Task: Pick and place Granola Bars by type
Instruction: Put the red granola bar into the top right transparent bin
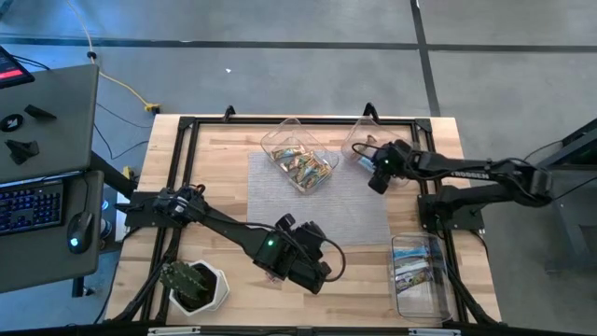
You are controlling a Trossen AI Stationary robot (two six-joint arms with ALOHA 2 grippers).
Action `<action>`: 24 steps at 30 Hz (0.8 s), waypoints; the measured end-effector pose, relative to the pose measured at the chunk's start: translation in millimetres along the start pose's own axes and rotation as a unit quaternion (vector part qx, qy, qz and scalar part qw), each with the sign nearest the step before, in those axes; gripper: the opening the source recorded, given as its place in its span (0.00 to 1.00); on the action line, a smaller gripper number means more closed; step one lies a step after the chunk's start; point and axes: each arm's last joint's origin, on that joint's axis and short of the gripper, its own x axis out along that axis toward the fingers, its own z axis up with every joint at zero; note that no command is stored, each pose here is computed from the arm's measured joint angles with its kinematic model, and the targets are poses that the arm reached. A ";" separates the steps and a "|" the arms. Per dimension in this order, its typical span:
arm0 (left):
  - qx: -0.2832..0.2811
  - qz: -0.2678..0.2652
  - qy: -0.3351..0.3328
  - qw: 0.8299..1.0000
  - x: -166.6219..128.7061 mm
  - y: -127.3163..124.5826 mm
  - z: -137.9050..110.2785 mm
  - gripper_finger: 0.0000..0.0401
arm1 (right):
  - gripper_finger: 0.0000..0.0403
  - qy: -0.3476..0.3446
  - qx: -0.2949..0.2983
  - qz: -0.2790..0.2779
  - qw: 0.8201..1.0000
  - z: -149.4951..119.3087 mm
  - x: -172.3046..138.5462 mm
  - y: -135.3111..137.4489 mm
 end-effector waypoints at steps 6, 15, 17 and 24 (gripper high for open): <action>-0.008 -0.081 0.105 0.991 -2.4 -7.1 -6.7 0.33 | 0.40 -0.019 0.007 0.006 1.000 15.2 -24.5 -6.8; -0.055 -0.068 0.226 0.970 12.5 -20.8 -42.3 0.33 | 0.37 -0.099 0.022 0.125 0.987 33.7 -56.3 -9.1; -0.061 -0.039 0.241 0.968 23.6 -22.7 -55.1 0.33 | 0.36 -0.117 0.019 0.160 0.980 36.8 -63.3 -7.6; -0.077 0.076 0.258 0.960 62.0 -9.7 -90.6 0.33 | 0.36 -0.182 -0.004 0.238 0.954 43.6 -82.4 0.7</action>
